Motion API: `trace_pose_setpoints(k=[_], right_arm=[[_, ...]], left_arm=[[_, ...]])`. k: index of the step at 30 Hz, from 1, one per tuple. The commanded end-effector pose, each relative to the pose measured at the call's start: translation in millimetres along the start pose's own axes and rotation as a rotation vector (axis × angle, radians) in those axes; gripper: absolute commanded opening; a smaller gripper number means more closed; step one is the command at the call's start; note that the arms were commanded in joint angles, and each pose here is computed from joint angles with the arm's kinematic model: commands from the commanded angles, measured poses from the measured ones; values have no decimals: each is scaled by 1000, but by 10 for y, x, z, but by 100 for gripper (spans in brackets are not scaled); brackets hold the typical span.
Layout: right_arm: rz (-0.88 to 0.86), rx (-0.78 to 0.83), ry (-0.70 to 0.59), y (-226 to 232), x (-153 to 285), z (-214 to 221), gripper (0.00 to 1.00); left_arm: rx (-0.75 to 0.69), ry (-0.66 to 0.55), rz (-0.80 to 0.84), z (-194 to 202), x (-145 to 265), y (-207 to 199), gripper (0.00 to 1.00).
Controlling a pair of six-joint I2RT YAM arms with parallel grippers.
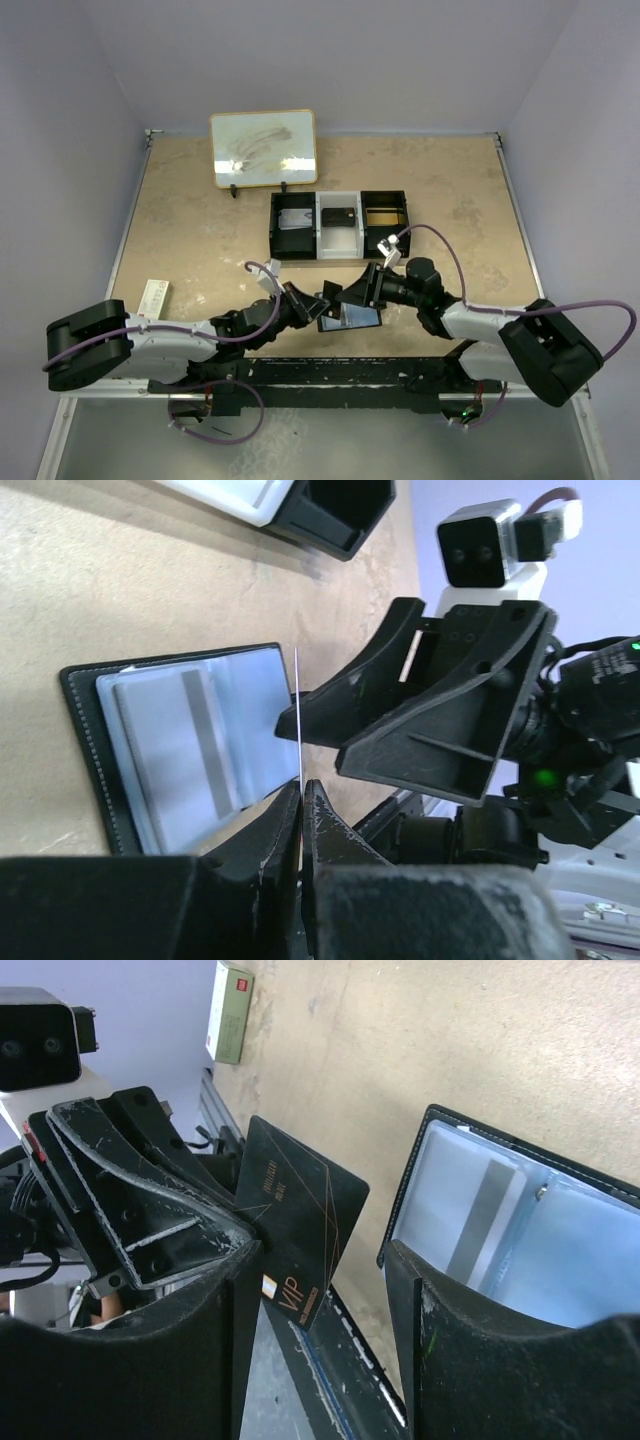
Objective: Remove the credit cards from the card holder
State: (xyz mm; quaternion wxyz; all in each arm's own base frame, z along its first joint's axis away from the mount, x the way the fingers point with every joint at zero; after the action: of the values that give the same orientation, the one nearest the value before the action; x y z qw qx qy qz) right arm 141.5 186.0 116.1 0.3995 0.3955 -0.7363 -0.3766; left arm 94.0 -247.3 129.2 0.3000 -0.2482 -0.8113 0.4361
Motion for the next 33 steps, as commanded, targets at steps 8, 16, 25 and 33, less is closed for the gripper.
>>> trace_pose_setpoints(k=[8, 16, 25, 33], right_arm=[[-176, 10, -1, 223, -11, -62, 44], [-189, -28, -10, 228, 36, -26, 20], [-158, -13, -37, 286, 104, -45, 0], [-149, 13, -60, 351, 167, -70, 0]], left_arm=[[52, -79, 146, -101, -23, -259, 0], [67, -81, 151, -102, -11, -251, 0], [70, -100, 129, -148, 56, -207, 8], [38, -99, 73, -172, 118, -134, 37]])
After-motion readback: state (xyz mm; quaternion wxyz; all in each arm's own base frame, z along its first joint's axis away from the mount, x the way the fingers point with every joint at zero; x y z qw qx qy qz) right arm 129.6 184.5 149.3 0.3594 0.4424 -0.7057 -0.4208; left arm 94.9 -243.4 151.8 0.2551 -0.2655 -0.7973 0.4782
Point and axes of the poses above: each gripper's point midway between its finger pads, its own x axis back along the fingers, its own y axis along the line the jaws close on, z = x × y, the point moved 9 cm from there along x, back along the fingers
